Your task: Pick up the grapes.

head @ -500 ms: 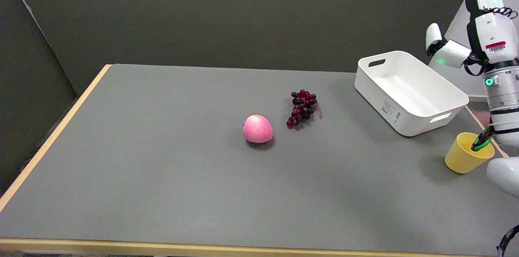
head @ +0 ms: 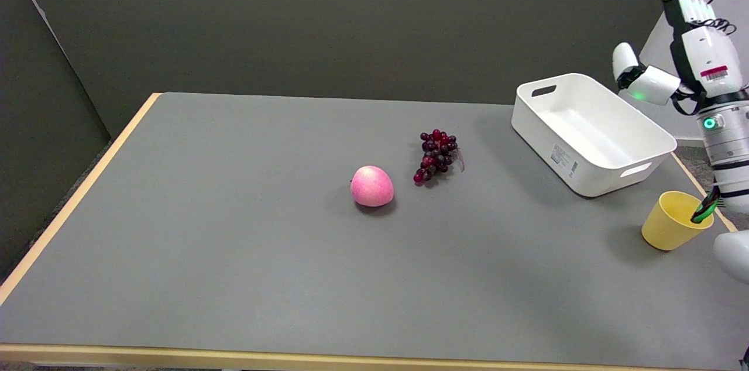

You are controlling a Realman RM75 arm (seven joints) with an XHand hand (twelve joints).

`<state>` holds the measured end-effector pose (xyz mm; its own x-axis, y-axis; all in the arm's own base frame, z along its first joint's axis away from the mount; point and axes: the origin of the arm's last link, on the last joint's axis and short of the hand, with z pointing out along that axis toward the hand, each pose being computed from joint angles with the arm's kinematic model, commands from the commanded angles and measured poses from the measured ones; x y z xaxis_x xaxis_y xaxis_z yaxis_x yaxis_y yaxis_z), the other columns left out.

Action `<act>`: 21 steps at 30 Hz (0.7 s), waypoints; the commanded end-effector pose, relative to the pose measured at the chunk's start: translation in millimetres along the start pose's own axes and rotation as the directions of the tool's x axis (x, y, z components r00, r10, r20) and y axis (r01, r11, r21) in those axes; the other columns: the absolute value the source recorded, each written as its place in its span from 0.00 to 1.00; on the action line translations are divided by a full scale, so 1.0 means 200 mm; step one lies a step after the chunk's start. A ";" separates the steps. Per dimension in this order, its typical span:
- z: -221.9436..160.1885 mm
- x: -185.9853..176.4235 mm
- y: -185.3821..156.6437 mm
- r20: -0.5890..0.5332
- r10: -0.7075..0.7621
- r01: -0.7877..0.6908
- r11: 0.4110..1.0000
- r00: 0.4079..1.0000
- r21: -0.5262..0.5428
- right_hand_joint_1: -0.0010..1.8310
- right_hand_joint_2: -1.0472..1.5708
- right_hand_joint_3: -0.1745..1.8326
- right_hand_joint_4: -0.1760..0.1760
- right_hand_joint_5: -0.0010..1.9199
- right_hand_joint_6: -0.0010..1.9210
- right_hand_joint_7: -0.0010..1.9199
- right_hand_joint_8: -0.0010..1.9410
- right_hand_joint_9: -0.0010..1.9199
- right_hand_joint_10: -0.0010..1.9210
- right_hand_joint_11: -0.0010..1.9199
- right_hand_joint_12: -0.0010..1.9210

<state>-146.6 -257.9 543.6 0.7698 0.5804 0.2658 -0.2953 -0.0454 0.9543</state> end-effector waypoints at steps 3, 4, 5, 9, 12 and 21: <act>0.00 -0.15 -0.21 0.158 0.126 -0.150 0.976 0.979 0.155 0.24 0.70 0.54 0.39 0.03 0.16 0.01 0.12 0.00 0.12 0.00 0.21; 0.01 -0.16 -0.24 0.172 0.134 -0.162 0.973 0.976 0.164 0.27 0.68 0.55 0.46 0.03 0.16 0.01 0.11 0.00 0.13 0.00 0.24; 0.01 -0.19 -0.28 0.191 0.137 -0.170 0.971 0.972 0.171 0.27 0.67 0.58 0.48 0.03 0.17 0.02 0.10 0.01 0.12 0.00 0.27; 0.02 -0.25 -0.41 0.224 0.051 -0.104 0.967 0.973 0.231 0.30 0.64 0.59 0.55 0.03 0.18 0.03 0.08 0.01 0.13 0.00 0.33; 0.03 -0.30 -0.53 0.245 -0.109 0.028 0.949 0.963 0.313 0.30 0.62 0.58 0.61 0.02 0.17 0.02 0.07 0.01 0.14 0.00 0.35; 0.04 -0.54 -0.74 0.385 -0.335 0.177 0.904 0.860 0.390 0.25 0.59 0.55 0.60 0.00 0.04 0.00 0.00 0.00 0.05 0.00 0.26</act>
<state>-157.1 -285.9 472.5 0.8657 0.4133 0.2825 -0.2084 -0.2157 0.9540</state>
